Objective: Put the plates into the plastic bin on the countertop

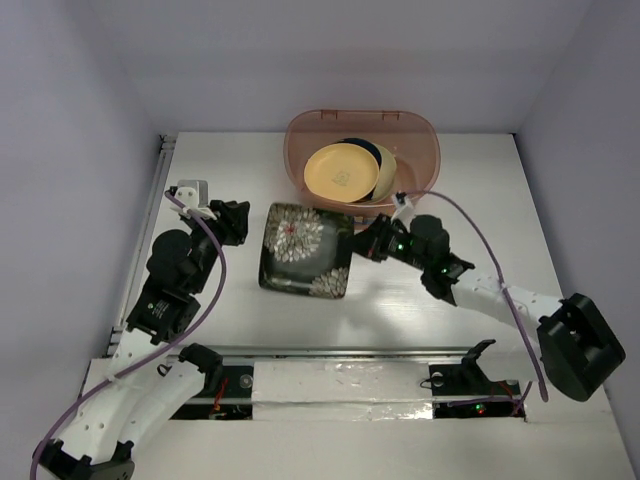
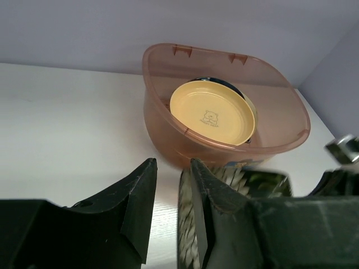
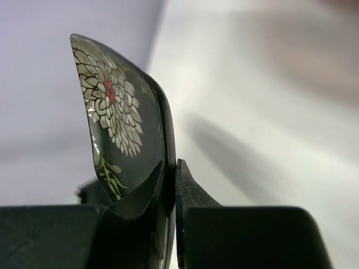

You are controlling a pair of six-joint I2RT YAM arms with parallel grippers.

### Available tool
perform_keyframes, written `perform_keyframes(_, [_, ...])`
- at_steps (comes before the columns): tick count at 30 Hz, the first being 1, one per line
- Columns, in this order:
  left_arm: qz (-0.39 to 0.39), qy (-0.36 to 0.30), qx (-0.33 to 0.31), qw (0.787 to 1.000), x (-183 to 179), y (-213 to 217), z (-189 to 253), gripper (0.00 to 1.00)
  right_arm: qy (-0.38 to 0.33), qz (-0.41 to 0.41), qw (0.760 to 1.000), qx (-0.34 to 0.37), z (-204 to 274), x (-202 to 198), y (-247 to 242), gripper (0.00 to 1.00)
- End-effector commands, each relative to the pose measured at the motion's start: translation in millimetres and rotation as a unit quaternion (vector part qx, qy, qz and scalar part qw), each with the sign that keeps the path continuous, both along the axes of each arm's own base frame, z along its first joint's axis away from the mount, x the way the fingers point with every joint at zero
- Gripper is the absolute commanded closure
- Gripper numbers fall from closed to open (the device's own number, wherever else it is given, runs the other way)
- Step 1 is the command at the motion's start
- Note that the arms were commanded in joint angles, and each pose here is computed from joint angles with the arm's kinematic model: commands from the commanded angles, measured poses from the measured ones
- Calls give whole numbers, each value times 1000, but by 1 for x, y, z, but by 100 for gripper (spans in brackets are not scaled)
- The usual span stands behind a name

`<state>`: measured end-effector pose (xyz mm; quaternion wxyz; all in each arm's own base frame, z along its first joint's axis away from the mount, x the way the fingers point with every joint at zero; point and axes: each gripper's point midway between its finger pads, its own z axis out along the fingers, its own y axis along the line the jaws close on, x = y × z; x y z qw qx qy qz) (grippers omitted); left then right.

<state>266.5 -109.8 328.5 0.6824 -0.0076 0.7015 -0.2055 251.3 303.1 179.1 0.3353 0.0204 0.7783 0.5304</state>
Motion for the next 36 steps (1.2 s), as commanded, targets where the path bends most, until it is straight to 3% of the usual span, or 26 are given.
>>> perform_keyframes(1, [9,-23,-10,1000,-2,4,12,72,-133,-3,984,117,132,24,-6,100])
perform_keyframes(7, [1,-26,-13,1000,-5,2,14,72,-190,-95,970,118,194,82,-50,100])
perform_keyframes(11, [-2,-32,-17,999,-8,3,18,72,-199,-155,964,85,207,137,-71,100])
perform_keyframes(16, [0,-40,-21,999,-12,5,21,72,-172,-216,960,43,191,197,-100,100])
perform_keyframes(23, [-6,-40,-21,999,-12,3,21,71,-138,-225,965,2,157,250,-99,98])
perform_keyframes(26, [-7,-35,-20,999,-11,2,18,71,-121,-234,965,-14,143,268,-99,89])
perform_keyframes(27, [-6,-33,-19,999,-10,2,17,71,-116,-241,963,-12,141,273,-104,78])
perform_keyframes(29, [-4,-33,-19,999,-10,2,16,71,-112,-245,963,-9,139,277,-104,67])
perform_keyframes(30, [-4,-33,-19,999,-10,2,16,71,-112,-252,961,-7,140,280,-109,54])
perform_keyframes(33, [-3,-31,-18,999,-9,3,16,71,-122,-262,957,-14,148,278,-115,35])
perform_keyframes(36, [0,-29,-17,999,-8,3,14,71,-140,-273,951,-25,159,270,-122,28])
